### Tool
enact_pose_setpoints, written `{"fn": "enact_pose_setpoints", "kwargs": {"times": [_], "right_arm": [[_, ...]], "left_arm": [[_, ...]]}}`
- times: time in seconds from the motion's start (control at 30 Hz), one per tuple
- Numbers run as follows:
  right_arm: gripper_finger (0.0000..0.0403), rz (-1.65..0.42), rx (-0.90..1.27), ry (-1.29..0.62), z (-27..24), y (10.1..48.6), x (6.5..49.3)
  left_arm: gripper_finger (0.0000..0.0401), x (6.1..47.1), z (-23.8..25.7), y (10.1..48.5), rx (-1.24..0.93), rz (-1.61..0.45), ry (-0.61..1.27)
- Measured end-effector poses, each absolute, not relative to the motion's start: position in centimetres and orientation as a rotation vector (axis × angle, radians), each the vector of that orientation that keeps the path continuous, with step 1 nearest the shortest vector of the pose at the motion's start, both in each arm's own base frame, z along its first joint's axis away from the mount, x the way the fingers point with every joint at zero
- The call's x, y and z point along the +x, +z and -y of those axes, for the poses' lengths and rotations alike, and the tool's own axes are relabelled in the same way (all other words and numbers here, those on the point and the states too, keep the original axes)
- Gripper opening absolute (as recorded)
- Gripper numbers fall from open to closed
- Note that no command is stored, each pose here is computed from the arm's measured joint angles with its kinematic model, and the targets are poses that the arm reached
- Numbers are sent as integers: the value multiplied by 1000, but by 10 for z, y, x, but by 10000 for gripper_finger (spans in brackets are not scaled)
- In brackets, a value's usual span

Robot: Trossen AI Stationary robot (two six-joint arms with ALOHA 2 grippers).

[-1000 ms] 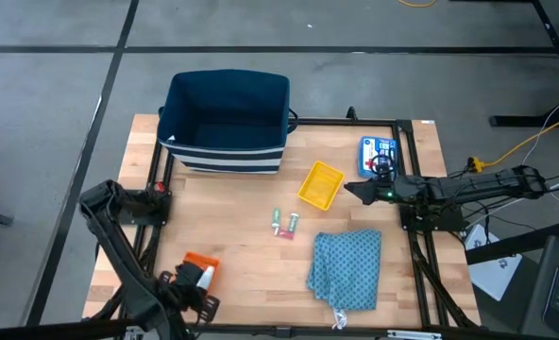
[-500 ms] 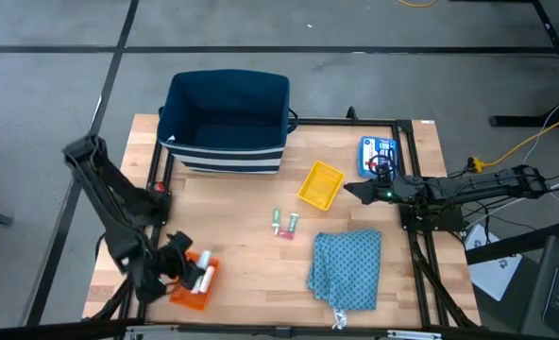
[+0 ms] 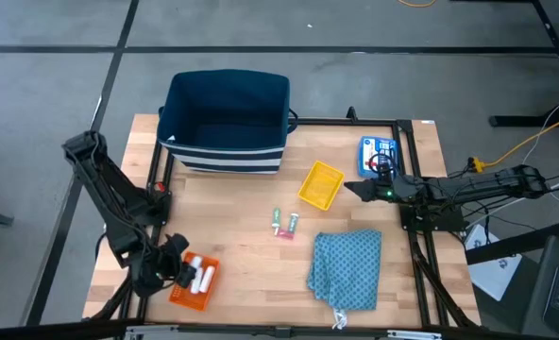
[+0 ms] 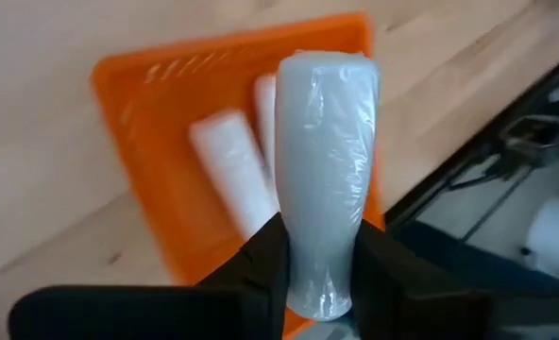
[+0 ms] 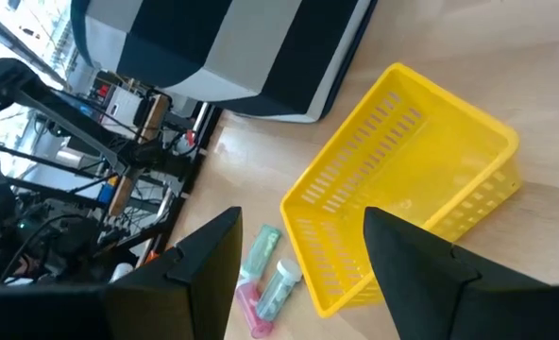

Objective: Pick & place medical supplies in basket/bin
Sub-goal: Put the white gauze in the orange bin, then put the pink bottle in the yellow bin

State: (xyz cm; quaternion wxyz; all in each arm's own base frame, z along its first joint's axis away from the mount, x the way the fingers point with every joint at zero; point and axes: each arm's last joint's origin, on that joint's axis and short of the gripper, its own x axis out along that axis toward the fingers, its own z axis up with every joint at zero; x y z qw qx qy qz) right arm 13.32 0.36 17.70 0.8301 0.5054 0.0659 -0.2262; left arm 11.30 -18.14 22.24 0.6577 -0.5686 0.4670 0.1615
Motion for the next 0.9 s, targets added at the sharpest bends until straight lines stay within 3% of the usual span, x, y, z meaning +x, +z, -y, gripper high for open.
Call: {"fn": "enact_pose_setpoints", "kwargs": {"times": [0.57, 0.73, 0.9], "right_arm": [[224, -136, 1074, -484, -3, 177, 133], [224, -136, 1074, -484, -3, 177, 133], [224, -136, 1074, -484, -4, 177, 133]], "left_arm": [[185, 125, 180, 223, -1340, -1020, 370], [193, 125, 179, 224, -1337, -1008, 368], [185, 140, 170, 246, -1272, -792, 333]]}}
